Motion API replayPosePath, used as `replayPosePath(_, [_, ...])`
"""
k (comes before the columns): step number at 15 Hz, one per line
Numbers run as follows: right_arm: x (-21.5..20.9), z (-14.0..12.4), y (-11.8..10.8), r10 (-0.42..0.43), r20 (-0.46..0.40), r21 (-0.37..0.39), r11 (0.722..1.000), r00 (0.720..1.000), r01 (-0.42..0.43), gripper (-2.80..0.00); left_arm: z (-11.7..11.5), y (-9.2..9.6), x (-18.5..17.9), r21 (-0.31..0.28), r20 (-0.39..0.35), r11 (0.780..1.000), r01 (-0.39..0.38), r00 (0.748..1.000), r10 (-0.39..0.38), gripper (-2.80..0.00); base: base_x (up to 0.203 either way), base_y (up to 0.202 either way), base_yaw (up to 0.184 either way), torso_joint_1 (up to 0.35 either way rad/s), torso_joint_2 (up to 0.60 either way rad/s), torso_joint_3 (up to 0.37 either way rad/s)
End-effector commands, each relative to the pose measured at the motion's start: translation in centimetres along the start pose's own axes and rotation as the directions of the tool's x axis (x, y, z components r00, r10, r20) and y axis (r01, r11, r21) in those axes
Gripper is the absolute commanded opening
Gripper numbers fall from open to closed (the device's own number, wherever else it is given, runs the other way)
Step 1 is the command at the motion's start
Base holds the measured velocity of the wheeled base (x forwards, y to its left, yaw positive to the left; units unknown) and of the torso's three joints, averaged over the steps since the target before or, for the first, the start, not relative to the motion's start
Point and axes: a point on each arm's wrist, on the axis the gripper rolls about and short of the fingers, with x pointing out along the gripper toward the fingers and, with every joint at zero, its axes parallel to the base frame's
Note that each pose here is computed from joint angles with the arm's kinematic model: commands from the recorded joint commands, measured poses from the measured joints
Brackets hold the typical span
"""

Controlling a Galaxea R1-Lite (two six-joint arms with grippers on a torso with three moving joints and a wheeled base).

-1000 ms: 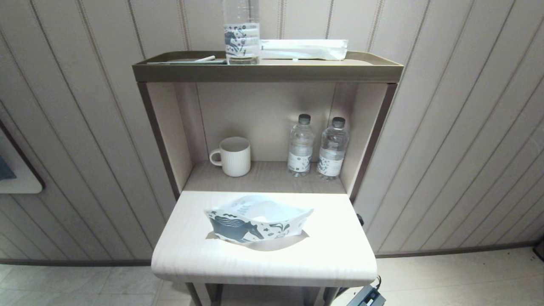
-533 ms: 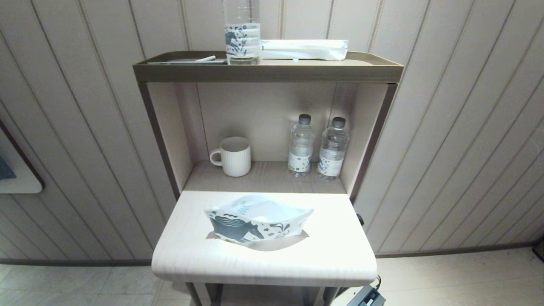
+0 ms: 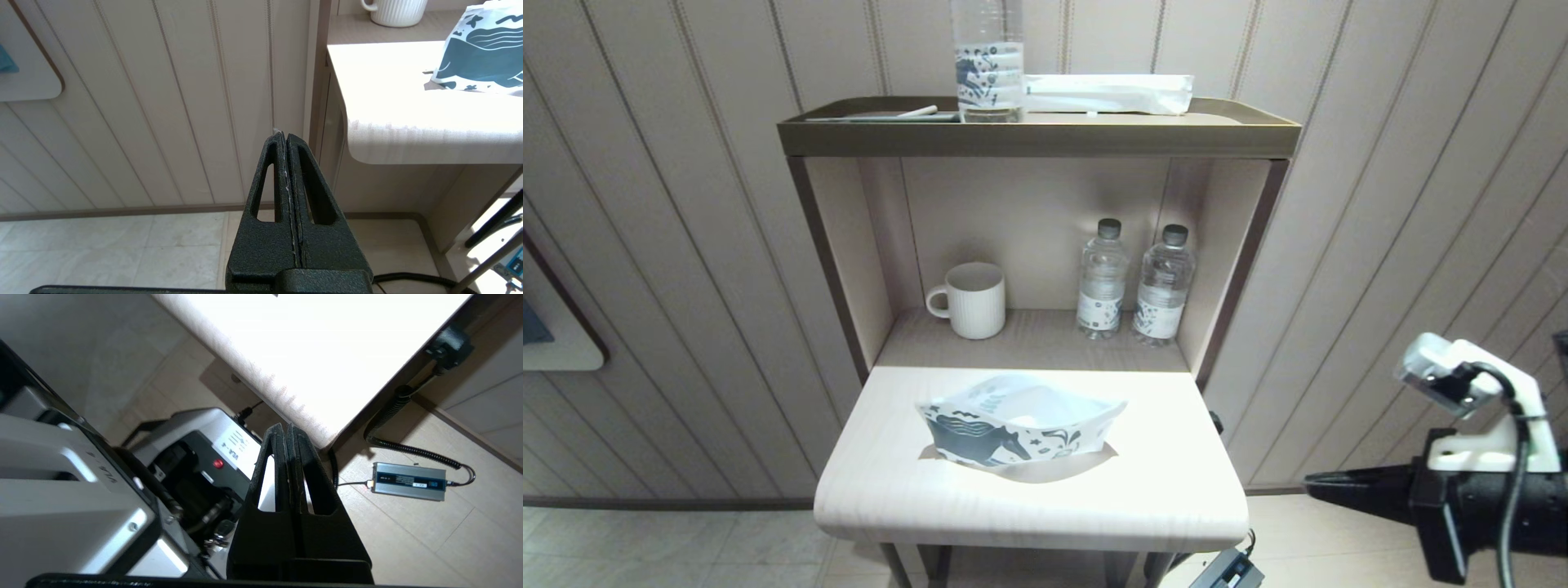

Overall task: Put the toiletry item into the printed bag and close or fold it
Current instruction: Pick up the storage bag

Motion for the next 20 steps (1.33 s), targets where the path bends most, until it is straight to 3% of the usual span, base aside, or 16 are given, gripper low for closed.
replayPosePath(1, [3.6,-1.1,-1.4,0.039,-0.084,-0.018,0.999,0.996,-0.041,-2.8,0.0,0.0,0.0,0.0,0.0,1.0,0.0,1.0,0.0,-2.8,0.0,0.0,0.0,0.0,0.0,0.0])
replayPosePath(4, [6.3,-1.7,-3.0,0.083,0.04,-0.145,0.986,0.996,-0.076,-2.8,0.0,0.0,0.0,0.0,0.0,1.0,0.0,1.0,0.0,-2.8,0.0,0.0,0.0,0.0,0.0,0.0])
replayPosePath(10, [9.7,-0.1,-5.1,0.221,0.127,-0.245,0.952,0.967,-0.185,-2.8,0.0,0.0,0.0,0.0,0.0,1.0,0.0,1.0,0.0,-2.8,0.0,0.0,0.0,0.0,0.0,-0.002])
replayPosePath(11, [9.9,0.1,-5.2,0.237,0.132,-0.249,0.948,0.962,-0.2,0.0,0.0,0.0,0.0,0.0,-0.001,1.0,0.0,1.0,0.0,-2.8,0.0,0.0,0.0,0.0,0.0,0.0])
replayPosePath(15, [11.2,0.5,-5.9,0.273,0.129,-0.26,0.937,0.953,-0.233,0.0,0.0,0.0,0.0,0.0,-0.001,1.0,0.0,1.0,0.0,-2.8,0.0,0.0,0.0,0.0,0.0,0.0])
replayPosePath(20, [14.1,1.1,-5.9,0.377,0.112,-0.277,0.9,0.919,-0.336,0.0,0.0,0.0,0.0,0.0,0.0,1.0,0.0,1.0,0.0,-2.8,0.0,0.0,0.0,0.0,0.0,0.0])
